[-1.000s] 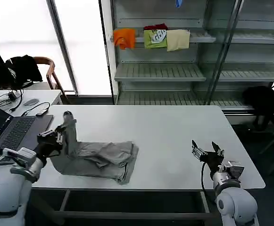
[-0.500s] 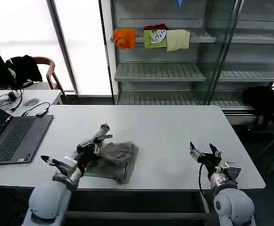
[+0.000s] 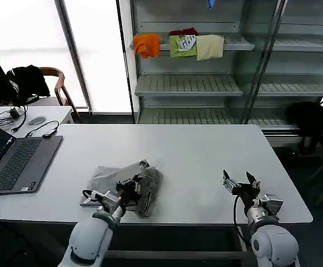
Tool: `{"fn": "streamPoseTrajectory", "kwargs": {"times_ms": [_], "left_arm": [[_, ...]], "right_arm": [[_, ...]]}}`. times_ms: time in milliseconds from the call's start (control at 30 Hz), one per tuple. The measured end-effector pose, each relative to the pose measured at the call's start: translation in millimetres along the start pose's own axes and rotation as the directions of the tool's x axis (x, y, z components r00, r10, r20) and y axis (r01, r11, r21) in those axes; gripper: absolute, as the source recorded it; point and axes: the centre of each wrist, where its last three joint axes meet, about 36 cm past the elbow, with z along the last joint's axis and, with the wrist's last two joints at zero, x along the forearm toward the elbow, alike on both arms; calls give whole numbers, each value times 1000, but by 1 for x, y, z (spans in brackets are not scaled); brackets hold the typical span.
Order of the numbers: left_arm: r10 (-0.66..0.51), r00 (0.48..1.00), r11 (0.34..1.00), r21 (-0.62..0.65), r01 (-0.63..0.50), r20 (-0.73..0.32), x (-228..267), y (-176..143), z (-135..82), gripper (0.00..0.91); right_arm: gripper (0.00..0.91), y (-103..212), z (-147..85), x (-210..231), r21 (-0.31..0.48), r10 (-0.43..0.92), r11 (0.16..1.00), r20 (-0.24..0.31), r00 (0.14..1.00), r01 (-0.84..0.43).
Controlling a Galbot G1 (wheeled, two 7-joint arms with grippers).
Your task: Fold and organize the clothes.
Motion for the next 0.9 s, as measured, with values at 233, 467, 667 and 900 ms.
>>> {"fn": "streamPoseTrajectory", "kwargs": {"times_ms": [233, 467, 667, 900], "left_arm": [[25, 999, 1000, -4, -25, -40, -11, -21, 10, 907], [33, 998, 999, -27, -35, -59, -12, -36, 15, 907], [45, 997, 998, -32, -47, -61, -11, -45, 16, 907], [60, 996, 998, -5, -61, -62, -15, -53, 16, 907]], "right_arm": [[907, 0, 2, 1, 1, 3, 1000, -3, 1000, -3], [907, 1, 2, 1, 0, 3, 1000, -3, 1000, -3], [907, 2, 3, 0, 0, 3, 1000, -5, 1000, -3], [907, 1, 4, 1, 3, 7, 1000, -7, 1000, -7]]}}
